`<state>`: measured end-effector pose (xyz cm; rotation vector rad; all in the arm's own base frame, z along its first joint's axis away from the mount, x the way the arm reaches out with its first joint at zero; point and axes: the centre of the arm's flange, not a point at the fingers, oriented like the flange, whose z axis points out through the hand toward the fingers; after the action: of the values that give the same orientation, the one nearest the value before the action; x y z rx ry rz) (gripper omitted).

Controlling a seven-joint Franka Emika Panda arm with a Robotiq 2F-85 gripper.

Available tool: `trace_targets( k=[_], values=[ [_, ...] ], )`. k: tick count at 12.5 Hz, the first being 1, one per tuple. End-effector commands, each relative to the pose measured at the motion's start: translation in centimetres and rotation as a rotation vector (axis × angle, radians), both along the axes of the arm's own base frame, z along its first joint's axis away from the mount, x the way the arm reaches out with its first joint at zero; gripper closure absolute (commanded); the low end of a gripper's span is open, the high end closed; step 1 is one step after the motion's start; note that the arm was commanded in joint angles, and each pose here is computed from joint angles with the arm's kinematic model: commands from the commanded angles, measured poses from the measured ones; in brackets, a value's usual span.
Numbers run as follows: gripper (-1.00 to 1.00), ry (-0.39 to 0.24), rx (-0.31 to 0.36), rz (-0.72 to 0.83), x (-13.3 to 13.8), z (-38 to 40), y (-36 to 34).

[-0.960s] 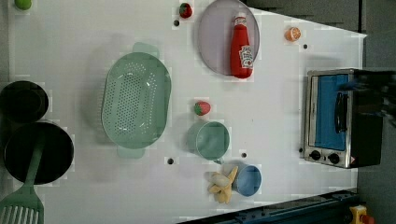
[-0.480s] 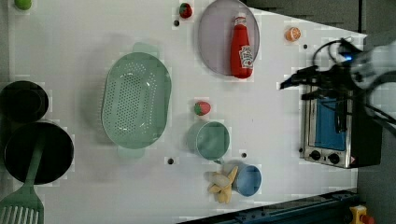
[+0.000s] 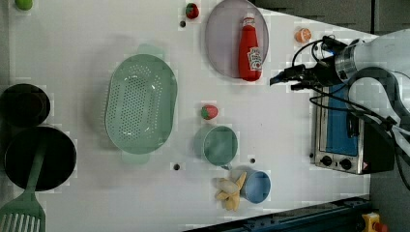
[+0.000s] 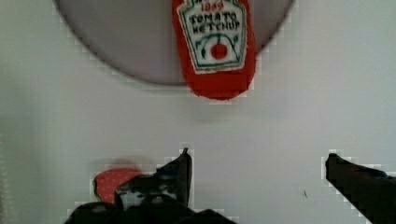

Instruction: Pick ketchup from plate and place it on table.

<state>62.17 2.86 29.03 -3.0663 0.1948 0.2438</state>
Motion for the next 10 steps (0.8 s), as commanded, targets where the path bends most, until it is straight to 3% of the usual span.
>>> trace_targets(
  k=[1,6,10],
  values=[
    [-1.0,-0.063,0.013,0.101,1.9,-1.3,1.3],
    [-1.0,-0.152,-0.004,0.124,4.4,-6.0,1.4],
    [-1.0,-0.187,-0.016,0.143,5.4,-9.5,1.4]
  ],
)
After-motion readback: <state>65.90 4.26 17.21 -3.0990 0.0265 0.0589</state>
